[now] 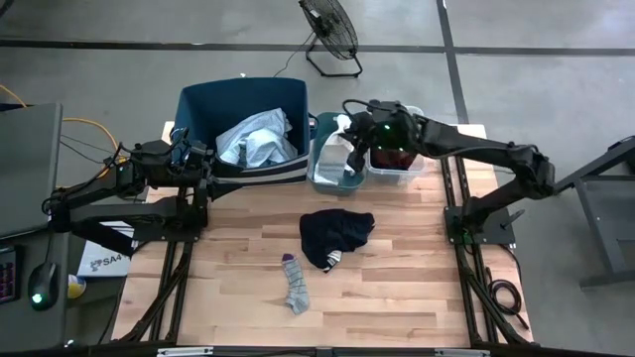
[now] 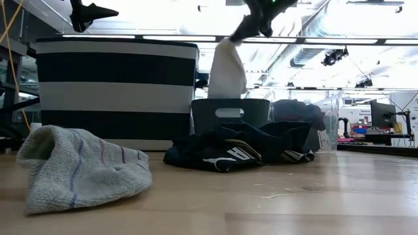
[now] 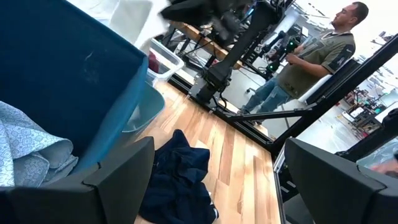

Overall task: Pick & Place Cloths
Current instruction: Put the white sock into the blue bin

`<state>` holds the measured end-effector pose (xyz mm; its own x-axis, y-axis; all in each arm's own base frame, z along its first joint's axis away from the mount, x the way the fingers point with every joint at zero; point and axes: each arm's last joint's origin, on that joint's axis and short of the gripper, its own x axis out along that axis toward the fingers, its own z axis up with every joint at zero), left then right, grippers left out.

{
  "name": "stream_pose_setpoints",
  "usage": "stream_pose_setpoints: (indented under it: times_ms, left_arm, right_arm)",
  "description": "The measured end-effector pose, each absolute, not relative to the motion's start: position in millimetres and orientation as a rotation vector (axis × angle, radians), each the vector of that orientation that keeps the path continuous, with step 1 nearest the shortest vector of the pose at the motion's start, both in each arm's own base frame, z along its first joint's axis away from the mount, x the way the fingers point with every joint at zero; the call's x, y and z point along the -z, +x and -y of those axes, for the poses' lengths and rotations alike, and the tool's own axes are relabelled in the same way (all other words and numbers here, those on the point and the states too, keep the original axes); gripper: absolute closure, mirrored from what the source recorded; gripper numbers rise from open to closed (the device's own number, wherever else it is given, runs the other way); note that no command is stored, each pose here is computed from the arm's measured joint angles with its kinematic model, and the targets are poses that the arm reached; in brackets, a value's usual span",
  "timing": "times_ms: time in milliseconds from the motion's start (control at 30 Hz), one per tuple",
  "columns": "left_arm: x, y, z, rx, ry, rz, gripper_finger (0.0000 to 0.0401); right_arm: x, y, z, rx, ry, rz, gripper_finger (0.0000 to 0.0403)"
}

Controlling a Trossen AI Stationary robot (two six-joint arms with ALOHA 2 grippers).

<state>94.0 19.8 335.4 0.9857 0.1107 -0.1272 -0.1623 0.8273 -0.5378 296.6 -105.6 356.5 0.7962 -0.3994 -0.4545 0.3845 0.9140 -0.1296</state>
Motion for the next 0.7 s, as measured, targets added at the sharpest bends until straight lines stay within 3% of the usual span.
stream_pose_setpoints:
  times_ms: [200,700]
  left_arm:
    - [-335,94,-20,-0.145,-0.579,-0.092,0.005]
    - [-335,94,-20,-0.144,-0.585,-0.092,0.005]
  right_arm:
    - [-329,304,131,0.433,-0.093,-0.646,0.0399]
    - [-272,324,160,0.318,0.005,-0.823,0.0399]
